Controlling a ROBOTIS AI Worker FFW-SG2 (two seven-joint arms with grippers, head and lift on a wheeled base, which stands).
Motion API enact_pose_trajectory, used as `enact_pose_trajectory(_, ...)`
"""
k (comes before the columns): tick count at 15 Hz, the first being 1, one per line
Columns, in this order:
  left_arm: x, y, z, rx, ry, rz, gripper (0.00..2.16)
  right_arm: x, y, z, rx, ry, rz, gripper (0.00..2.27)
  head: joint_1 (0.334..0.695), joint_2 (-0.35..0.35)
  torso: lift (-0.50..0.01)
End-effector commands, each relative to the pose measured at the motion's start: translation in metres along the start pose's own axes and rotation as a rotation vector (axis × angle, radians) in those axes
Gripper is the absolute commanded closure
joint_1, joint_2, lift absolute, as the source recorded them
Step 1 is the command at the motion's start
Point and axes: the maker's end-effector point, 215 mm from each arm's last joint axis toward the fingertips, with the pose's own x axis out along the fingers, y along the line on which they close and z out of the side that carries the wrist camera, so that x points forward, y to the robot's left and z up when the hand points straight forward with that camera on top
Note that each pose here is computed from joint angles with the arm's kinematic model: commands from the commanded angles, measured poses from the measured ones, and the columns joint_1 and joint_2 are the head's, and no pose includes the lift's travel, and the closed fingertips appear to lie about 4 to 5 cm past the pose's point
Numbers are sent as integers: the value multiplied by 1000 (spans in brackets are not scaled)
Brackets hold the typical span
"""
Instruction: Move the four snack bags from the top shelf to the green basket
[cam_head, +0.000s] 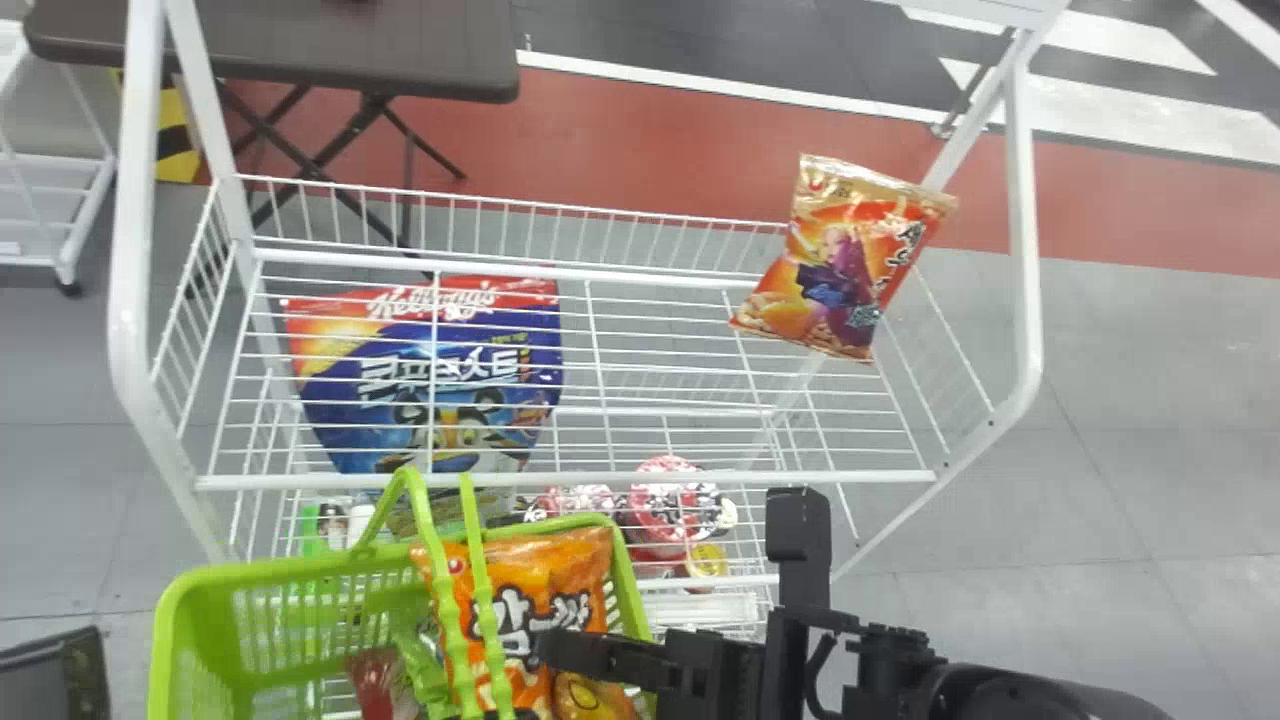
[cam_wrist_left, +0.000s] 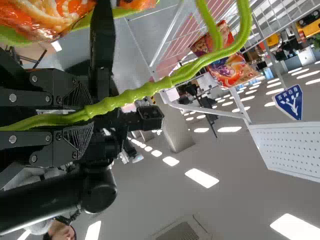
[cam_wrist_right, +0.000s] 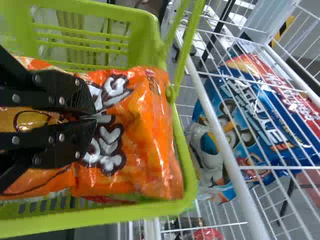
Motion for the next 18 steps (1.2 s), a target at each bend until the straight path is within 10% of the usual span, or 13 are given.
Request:
enact_pose_trajectory(1,0,2,0,2,3,7,988,7,27,-17,23,38,90,127,695,-236,0)
enact_pose_trajectory(7,2,4,2,6,6,16,988,-17,27,8,-73,-85,17,154,695,-133,0)
enact_pose_trajectory(12,4,5,3,6,6,18,988,-47,-9,65,-125,-257,-95,157,695,-267,0)
enact_pose_trajectory(18,7,6,-1,3,17,19,988,-113,-18,218,-417,-741,-265,110,695,-350,0)
